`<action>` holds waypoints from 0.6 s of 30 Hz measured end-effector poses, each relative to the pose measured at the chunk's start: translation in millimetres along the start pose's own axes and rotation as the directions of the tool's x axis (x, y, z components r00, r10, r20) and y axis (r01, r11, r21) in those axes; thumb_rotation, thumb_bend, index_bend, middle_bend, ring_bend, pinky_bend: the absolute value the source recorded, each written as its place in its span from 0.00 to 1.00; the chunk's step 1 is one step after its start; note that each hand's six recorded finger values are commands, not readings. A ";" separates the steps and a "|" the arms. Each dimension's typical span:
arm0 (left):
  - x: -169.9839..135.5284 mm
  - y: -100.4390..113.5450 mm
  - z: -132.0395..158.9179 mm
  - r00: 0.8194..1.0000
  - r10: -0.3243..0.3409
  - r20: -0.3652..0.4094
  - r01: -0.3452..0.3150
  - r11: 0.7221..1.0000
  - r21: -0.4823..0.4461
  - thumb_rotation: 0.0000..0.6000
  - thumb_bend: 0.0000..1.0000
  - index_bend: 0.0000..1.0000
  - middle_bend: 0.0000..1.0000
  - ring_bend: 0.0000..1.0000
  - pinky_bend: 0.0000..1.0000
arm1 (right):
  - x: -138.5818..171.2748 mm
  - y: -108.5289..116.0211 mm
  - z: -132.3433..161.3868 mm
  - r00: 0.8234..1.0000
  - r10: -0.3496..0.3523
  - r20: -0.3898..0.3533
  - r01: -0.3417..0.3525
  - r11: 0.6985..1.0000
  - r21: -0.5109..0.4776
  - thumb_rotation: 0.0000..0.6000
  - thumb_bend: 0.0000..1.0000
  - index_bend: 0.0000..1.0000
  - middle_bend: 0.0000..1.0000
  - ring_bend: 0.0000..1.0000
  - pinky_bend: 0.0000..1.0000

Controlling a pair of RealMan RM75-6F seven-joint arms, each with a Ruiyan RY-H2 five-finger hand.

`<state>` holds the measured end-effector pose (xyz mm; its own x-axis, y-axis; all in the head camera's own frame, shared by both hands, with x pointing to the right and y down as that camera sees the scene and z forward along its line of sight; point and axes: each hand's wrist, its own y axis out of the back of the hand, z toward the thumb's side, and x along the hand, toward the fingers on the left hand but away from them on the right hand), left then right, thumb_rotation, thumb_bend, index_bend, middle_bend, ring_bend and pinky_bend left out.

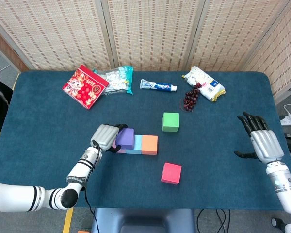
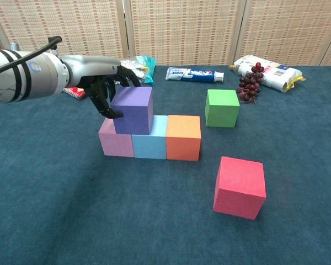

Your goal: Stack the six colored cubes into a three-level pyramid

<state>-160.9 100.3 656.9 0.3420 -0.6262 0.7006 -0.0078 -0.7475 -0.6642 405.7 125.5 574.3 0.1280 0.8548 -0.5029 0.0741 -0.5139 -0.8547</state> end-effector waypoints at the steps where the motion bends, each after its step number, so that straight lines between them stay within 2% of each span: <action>1: 0.0 -0.1 0.0 1.000 0.000 0.000 0.000 1.000 0.001 1.00 0.34 0.13 0.20 0.32 0.30 | 0.1 -0.2 -0.3 1.000 0.001 0.001 -0.001 1.000 0.001 1.00 0.16 0.00 0.00 0.00 0.00; 13: -3.3 -0.6 -0.2 1.000 -0.002 0.002 0.002 1.000 0.023 1.00 0.34 0.03 0.10 0.26 0.30 | -1.2 -0.1 0.8 1.000 0.002 -0.004 -0.002 1.000 -0.001 1.00 0.16 0.00 0.00 0.00 0.00; 18: -7.2 0.8 -1.5 1.000 0.000 -0.001 0.000 0.999 0.033 1.00 0.34 0.00 0.01 0.15 0.30 | -1.8 -0.8 1.6 1.000 0.008 -0.007 -0.008 1.000 -0.005 1.00 0.16 0.00 0.00 0.00 0.00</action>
<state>-164.8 103.9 651.7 0.3414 -0.6266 0.7006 0.0235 -0.7394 -0.6728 403.8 124.4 575.8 0.1351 0.8500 -0.5091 0.0782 -0.5213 -0.8498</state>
